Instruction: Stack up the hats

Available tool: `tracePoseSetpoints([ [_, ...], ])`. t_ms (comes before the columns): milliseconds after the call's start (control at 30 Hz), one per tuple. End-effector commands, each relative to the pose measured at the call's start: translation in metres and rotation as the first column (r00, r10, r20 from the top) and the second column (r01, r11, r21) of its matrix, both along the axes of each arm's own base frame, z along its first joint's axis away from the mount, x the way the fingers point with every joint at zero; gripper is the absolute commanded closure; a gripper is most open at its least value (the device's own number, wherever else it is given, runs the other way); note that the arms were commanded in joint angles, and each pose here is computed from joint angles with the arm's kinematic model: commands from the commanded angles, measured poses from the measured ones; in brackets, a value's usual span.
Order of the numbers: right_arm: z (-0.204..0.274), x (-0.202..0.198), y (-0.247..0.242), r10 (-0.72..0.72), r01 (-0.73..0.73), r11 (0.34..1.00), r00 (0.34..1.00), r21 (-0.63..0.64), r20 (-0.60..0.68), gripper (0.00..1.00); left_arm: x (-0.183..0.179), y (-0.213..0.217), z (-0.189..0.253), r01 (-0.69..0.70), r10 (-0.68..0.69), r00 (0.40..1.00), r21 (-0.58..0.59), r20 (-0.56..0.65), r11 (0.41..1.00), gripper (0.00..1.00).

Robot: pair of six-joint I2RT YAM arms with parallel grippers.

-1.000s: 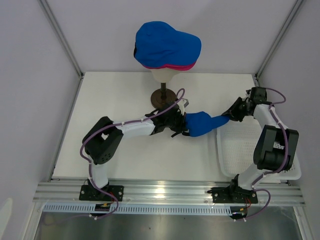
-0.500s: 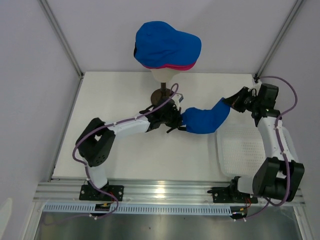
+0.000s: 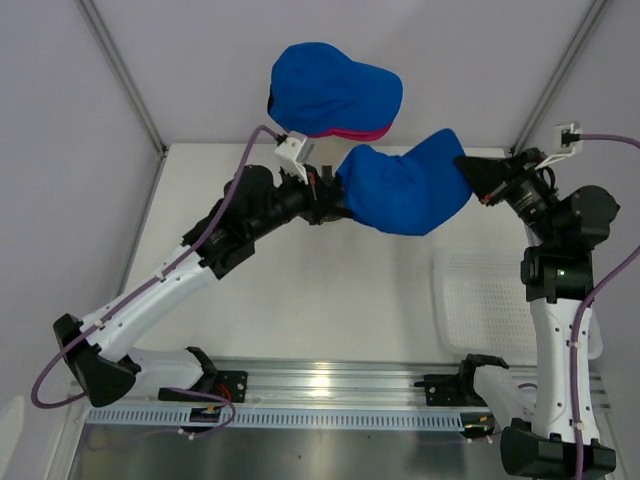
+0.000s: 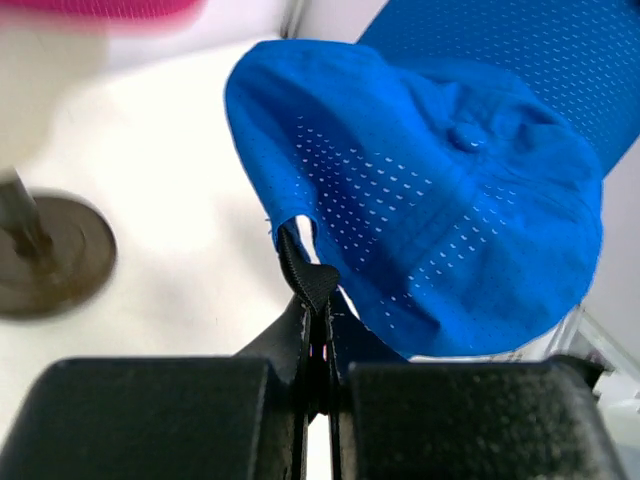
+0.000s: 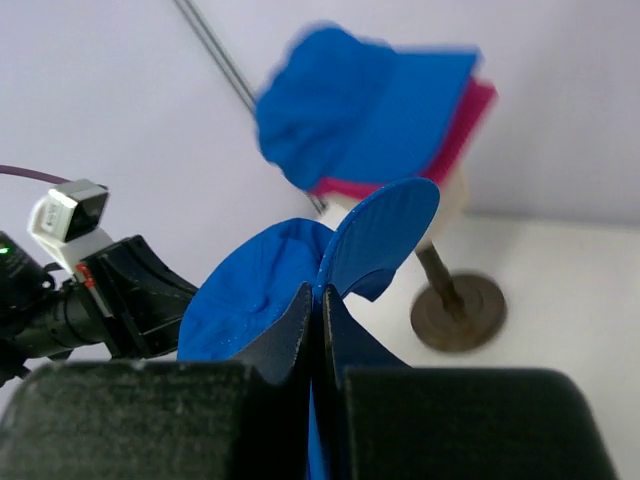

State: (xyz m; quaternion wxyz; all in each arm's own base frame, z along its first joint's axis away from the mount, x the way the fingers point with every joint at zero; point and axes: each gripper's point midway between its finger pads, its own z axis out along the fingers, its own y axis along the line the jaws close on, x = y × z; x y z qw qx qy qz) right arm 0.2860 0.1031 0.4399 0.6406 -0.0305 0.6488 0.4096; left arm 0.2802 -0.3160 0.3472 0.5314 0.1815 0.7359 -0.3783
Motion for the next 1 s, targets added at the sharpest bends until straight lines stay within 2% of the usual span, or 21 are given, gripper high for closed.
tracePoseSetpoints([
  [0,0.081,-0.019,0.002,-0.007,0.000,1.000,0.971,0.030,0.238,1.00,0.000,0.026,0.081,-0.072,0.078,0.981,-0.041,0.179,0.997,0.99],
  [67,0.112,-0.022,0.003,0.005,-0.023,0.998,0.963,0.067,0.270,1.00,0.000,0.035,0.110,-0.079,0.091,0.968,-0.057,0.236,0.995,0.99],
  [133,0.123,-0.009,0.003,0.013,-0.039,0.995,0.964,0.090,0.265,1.00,0.004,0.049,0.148,-0.106,0.135,0.948,-0.115,0.288,0.988,0.99],
  [167,0.139,-0.007,-0.001,-0.020,-0.019,0.990,0.961,0.138,0.276,1.00,0.010,0.053,0.154,-0.118,0.150,0.945,-0.125,0.290,0.985,0.99],
  [233,0.151,0.014,-0.011,-0.080,0.026,0.980,0.958,0.196,0.275,1.00,0.019,0.075,0.195,-0.139,0.198,0.924,-0.194,0.327,0.971,0.99],
  [300,0.160,0.036,-0.012,-0.075,0.013,0.975,0.959,0.221,0.274,1.00,0.039,0.088,0.214,-0.144,0.206,0.920,-0.202,0.332,0.969,0.99],
  [333,0.168,0.038,-0.008,-0.050,-0.017,0.976,0.951,0.215,0.304,1.00,0.038,0.097,0.243,-0.149,0.229,0.900,-0.230,0.372,0.962,0.99],
  [367,0.171,0.045,-0.005,-0.032,-0.037,0.976,0.951,0.216,0.307,1.00,0.055,0.097,0.255,-0.170,0.249,0.887,-0.225,0.389,0.959,0.99],
  [400,0.185,0.042,0.004,0.005,-0.081,0.974,0.940,0.212,0.340,1.00,0.070,0.101,0.245,-0.208,0.261,0.894,-0.179,0.365,0.962,0.99],
  [467,0.181,0.066,0.018,0.068,-0.142,0.973,0.930,0.183,0.362,1.00,0.077,0.120,0.278,-0.249,0.312,0.850,-0.197,0.424,0.948,0.99],
  [500,0.184,0.076,0.028,0.097,-0.178,0.969,0.912,0.170,0.399,1.00,0.099,0.116,0.261,-0.264,0.313,0.870,-0.178,0.380,0.948,0.99],
  [567,0.188,0.083,0.043,0.131,-0.218,0.962,0.895,0.163,0.427,1.00,0.117,0.131,0.263,-0.274,0.333,0.868,-0.205,0.369,0.940,0.99],
  [600,0.200,0.083,0.050,0.131,-0.225,0.960,0.885,0.166,0.446,1.00,0.122,0.137,0.270,-0.271,0.352,0.864,-0.257,0.360,0.928,0.99],
  [633,0.189,0.107,0.054,0.136,-0.224,0.959,0.899,0.171,0.416,1.00,0.129,0.141,0.266,-0.265,0.348,0.872,-0.265,0.345,0.927,0.99],
  [767,0.189,0.144,0.073,0.165,-0.267,0.935,0.911,0.235,0.378,1.00,0.167,0.179,0.251,-0.314,0.395,0.880,-0.302,0.263,0.900,0.99],
  [967,0.174,0.195,0.072,0.061,-0.162,0.917,0.960,0.365,0.274,1.00,0.213,0.198,0.204,-0.381,0.426,0.898,-0.293,0.110,0.877,0.99],
])
